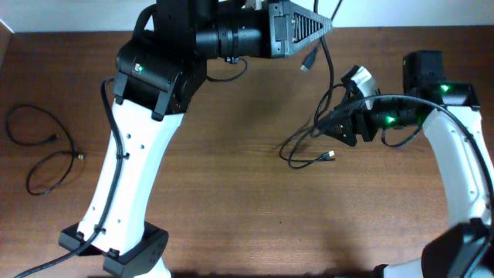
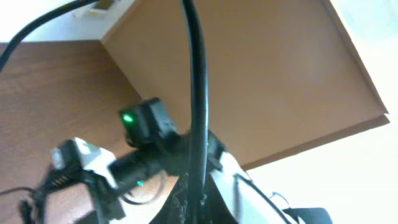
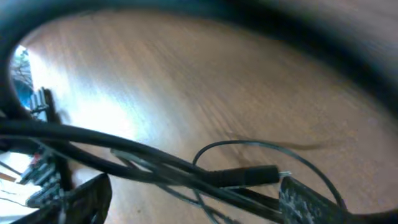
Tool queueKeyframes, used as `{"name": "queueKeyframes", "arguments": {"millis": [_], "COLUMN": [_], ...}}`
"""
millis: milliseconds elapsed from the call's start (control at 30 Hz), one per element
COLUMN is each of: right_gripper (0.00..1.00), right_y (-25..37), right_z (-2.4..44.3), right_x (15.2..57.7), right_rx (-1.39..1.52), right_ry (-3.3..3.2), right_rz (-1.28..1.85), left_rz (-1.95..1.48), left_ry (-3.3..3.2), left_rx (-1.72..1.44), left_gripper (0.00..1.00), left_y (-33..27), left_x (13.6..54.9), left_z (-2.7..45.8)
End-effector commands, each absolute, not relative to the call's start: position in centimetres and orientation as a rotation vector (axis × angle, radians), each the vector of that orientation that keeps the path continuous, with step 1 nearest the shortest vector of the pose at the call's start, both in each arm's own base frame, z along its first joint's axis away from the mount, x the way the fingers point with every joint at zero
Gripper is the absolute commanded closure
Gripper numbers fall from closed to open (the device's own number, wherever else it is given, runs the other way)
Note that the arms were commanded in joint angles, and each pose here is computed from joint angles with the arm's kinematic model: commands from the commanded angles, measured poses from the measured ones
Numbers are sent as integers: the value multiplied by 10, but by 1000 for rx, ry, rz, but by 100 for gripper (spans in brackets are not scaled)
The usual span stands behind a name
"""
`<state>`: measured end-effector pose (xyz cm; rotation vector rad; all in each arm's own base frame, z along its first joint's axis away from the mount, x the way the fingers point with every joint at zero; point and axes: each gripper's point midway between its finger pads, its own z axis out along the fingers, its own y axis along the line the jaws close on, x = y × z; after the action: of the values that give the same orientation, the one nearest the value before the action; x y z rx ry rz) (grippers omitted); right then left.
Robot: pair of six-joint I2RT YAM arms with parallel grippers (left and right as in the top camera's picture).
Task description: Untangle cables
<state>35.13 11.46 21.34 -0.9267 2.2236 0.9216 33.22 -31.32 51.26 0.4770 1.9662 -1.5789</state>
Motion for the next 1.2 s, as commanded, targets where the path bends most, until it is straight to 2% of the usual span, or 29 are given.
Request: {"name": "queueKeyframes", "arguments": {"millis": [0, 167, 400, 733, 900, 1000, 1167], "right_gripper": [13, 14, 14, 14, 14, 14, 14], "right_y": [113, 83, 52, 76, 104, 107, 107], "right_z": [198, 154, 138, 155, 191, 209, 229], "right_x": [365, 373, 376, 364, 339, 333, 328], "right_rx": [-938, -873, -719, -730, -923, -945, -967], "right_ry": [2246, 2488, 2655, 2562, 2328, 2270, 2213], "right_rz": [895, 694, 515, 779, 992, 976, 919], "left_rz": [-1682, -1737, -1718, -1603, -1295, -999, -544], "left_ry": [1908, 1881, 1856, 1831, 1968, 2065, 2084], "left_rx": [567, 593, 581, 525, 199, -40, -266], "left_gripper": [100, 100, 100, 100, 100, 100, 100], "left_y": [-312, -313, -307, -287, -251, -208, -143], "left_x": [304, 298, 305, 331, 385, 416, 441], "left_z": [536, 545, 549, 547, 509, 475, 447]}}
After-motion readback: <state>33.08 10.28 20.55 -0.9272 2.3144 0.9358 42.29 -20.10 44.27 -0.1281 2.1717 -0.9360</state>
